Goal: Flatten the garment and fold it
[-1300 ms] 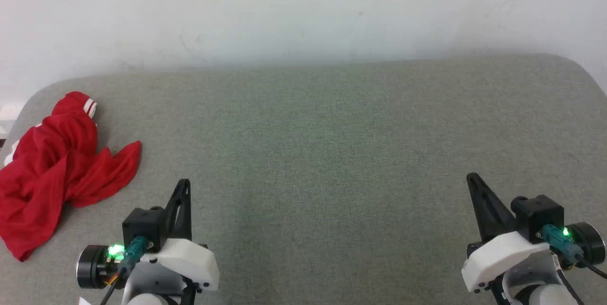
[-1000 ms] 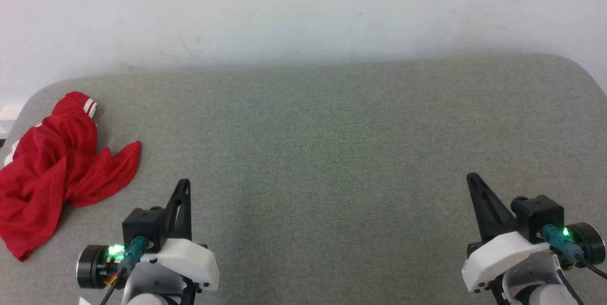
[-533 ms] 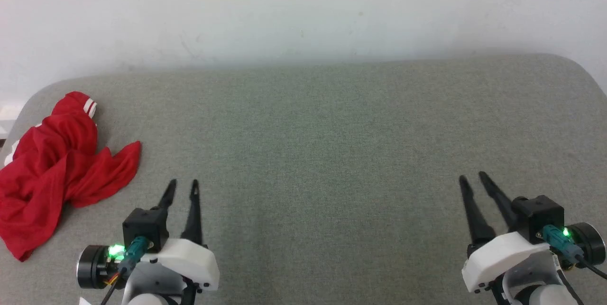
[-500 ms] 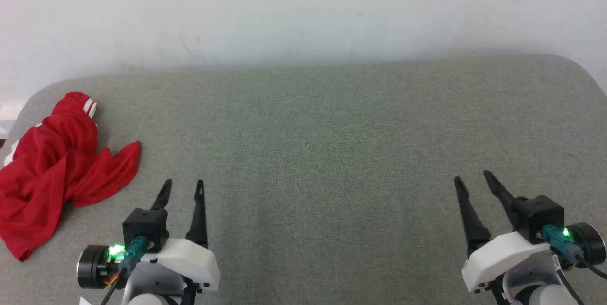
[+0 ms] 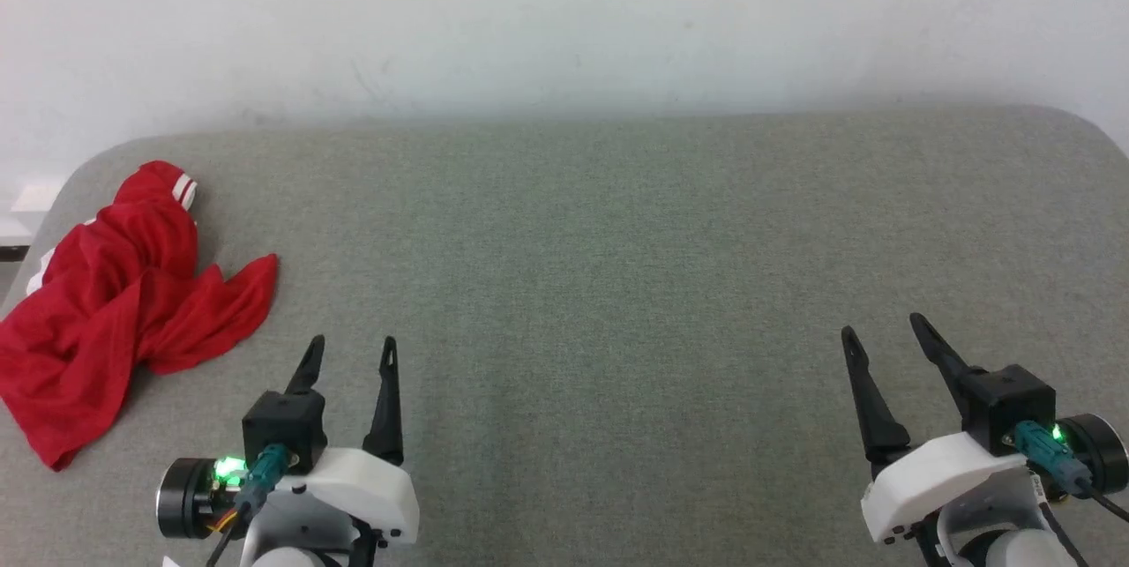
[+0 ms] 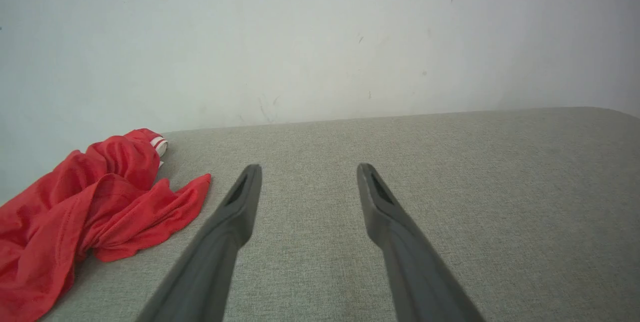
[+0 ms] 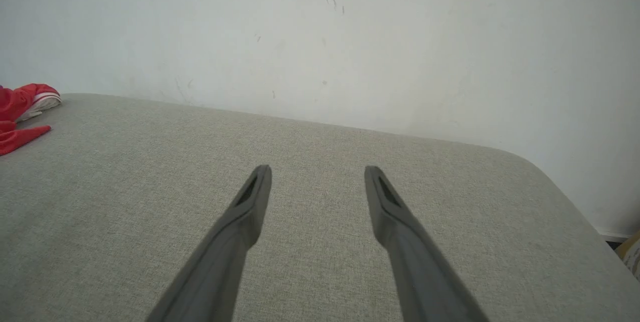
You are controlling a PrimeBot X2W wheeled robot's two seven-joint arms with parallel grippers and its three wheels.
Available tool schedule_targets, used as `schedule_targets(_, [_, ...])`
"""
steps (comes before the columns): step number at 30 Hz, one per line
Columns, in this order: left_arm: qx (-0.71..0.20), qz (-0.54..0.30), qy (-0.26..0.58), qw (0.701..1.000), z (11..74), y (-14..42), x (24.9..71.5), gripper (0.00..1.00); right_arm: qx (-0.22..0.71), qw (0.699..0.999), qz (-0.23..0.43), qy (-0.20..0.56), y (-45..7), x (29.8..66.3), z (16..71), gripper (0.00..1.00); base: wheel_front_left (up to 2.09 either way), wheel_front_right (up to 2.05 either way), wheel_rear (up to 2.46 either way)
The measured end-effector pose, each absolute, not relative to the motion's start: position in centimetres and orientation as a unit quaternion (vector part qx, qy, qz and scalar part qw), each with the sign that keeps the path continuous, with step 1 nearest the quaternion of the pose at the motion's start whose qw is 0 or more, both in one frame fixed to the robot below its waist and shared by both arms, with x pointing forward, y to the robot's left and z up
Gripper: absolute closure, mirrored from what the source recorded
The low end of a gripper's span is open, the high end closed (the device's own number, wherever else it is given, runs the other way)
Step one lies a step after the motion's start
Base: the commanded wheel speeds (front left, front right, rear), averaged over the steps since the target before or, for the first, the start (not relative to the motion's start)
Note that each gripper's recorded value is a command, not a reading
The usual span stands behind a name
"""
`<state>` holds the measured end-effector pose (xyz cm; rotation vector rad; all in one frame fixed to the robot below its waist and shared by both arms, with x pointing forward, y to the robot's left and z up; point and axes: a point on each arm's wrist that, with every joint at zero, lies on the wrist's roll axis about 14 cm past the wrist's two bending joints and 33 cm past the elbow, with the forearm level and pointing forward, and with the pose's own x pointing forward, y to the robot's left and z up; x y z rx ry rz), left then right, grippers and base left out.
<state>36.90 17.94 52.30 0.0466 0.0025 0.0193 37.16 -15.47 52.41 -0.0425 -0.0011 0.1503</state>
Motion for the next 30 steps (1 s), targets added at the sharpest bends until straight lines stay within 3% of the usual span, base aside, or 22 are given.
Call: schedule_targets(30, [0.011,0.131,-0.022,0.991,52.8,24.7,32.8,0.00,-0.010,0.983,0.180,-0.018,-8.2,39.4,52.5,0.00,0.00,0.00,0.00])
